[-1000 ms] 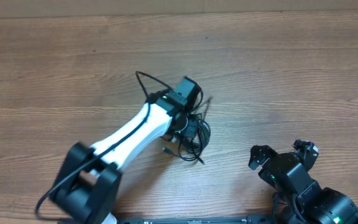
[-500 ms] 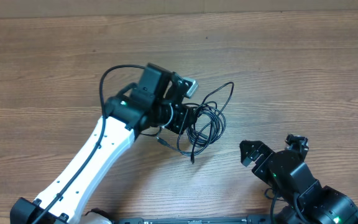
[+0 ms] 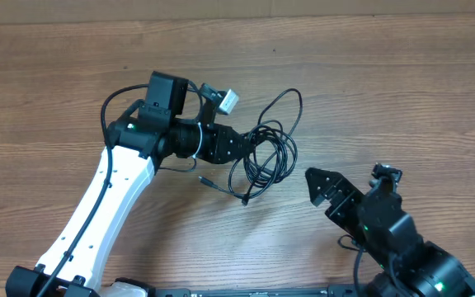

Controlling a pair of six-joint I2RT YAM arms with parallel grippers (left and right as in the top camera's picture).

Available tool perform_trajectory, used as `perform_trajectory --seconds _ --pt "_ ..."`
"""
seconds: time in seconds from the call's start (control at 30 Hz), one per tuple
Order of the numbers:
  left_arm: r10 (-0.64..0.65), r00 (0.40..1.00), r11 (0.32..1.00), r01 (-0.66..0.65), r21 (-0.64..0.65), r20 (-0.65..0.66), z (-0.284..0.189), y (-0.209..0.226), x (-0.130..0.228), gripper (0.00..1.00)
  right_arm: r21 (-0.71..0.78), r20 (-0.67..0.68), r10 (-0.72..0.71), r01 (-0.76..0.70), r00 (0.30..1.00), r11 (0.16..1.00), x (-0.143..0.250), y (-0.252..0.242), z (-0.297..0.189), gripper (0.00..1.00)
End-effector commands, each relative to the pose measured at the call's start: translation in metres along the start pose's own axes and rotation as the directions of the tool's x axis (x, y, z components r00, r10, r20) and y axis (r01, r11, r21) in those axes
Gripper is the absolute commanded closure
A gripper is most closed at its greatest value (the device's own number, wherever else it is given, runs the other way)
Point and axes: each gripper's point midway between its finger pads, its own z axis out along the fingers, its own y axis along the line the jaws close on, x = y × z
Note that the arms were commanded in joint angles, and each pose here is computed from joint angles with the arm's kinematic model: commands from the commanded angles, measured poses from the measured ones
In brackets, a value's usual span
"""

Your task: Untangle cables

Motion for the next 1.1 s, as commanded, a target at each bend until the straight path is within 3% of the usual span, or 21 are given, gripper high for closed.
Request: perform_trajectory --seconds 0.0,0.1,0.27,0.47,0.63,1.07 --pt "0.021 1.0 0.991 -0.021 0.131 0.002 -0.008 -0.032 -0.001 0.96 0.053 -0.024 -0.008 0.009 1.0 0.999 0.007 -0.01 0.013 0.0" --pt "0.027 1.0 0.985 -0.026 0.17 0.0 -0.009 -0.039 -0.001 0.96 0.098 -0.082 -0.012 0.02 0.997 0.995 0.018 -0.015 0.027 0.0" --pt "0.024 1.0 0.993 -0.024 0.112 0.008 -0.008 -0.029 -0.003 0.96 0.043 -0.214 -0.073 0.084 0.974 0.996 0.041 0.0 0.045 0.0" --pt "-0.001 1.0 0.999 0.001 -0.032 0.016 -0.007 -0.003 -0.002 0.96 -0.247 -0.265 -0.334 0.271 0.905 0.93 0.058 0.049 0.044 0.0" --pt "-0.015 1.0 0.996 0.016 -0.091 0.014 -0.007 0.007 0.0 0.96 -0.45 -0.246 -0.444 0.304 0.861 0.84 0.067 0.086 0.03 0.0" --pt "-0.008 1.0 0.996 0.008 -0.086 0.001 -0.003 0.004 0.003 0.96 -0.414 -0.291 -0.409 0.272 0.865 0.869 0.073 0.084 0.053 0.01"
